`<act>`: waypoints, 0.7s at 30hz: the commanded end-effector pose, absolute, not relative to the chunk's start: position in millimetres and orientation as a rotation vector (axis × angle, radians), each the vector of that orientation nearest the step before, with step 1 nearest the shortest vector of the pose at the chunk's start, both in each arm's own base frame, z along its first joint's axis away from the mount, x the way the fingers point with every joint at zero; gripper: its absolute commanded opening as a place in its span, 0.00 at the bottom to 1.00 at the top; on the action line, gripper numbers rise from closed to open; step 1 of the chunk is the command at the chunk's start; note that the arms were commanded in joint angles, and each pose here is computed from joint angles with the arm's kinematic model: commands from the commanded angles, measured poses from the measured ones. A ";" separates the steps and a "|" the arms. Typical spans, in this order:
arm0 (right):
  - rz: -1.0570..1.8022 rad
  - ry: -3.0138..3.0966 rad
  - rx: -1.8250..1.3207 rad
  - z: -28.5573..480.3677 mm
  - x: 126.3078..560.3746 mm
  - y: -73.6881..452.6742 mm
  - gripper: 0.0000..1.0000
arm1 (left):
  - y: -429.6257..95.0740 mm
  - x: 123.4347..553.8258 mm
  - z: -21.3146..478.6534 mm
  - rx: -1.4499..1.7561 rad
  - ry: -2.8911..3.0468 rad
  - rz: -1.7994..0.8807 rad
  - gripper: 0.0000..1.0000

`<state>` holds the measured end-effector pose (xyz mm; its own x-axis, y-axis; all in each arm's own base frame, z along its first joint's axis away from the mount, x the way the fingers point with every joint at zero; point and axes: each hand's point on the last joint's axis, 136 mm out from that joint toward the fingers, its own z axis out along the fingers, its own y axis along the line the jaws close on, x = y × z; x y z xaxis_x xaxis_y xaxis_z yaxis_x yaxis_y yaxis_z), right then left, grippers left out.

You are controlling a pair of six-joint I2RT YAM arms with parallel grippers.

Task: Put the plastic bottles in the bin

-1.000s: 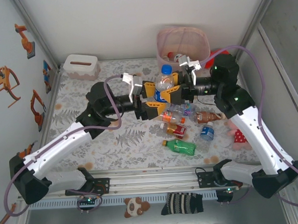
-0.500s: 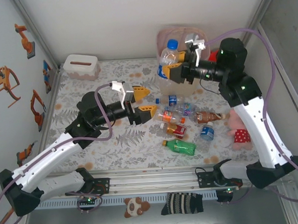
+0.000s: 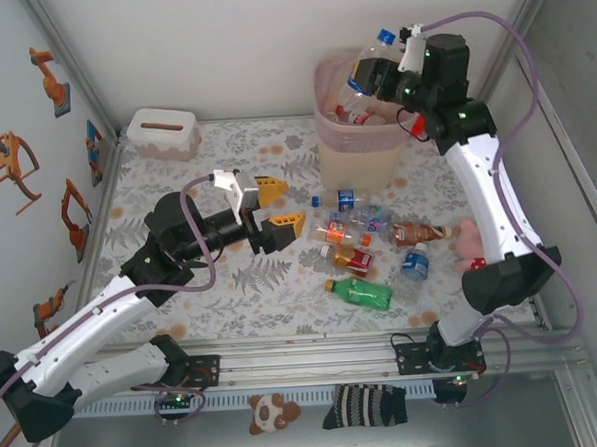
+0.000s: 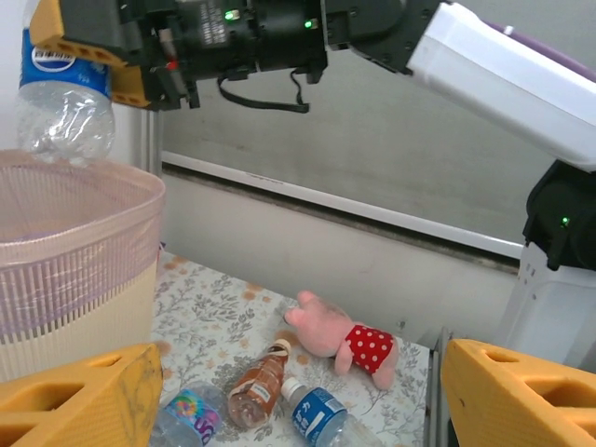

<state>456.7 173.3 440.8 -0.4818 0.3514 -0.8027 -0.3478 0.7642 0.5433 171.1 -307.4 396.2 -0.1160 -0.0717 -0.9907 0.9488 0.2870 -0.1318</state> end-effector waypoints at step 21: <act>0.990 1.719 1.217 346.4 591.5 135.5 0.46 | -298.9 173.4 387.4 0.869 1.394 -1.053 0.78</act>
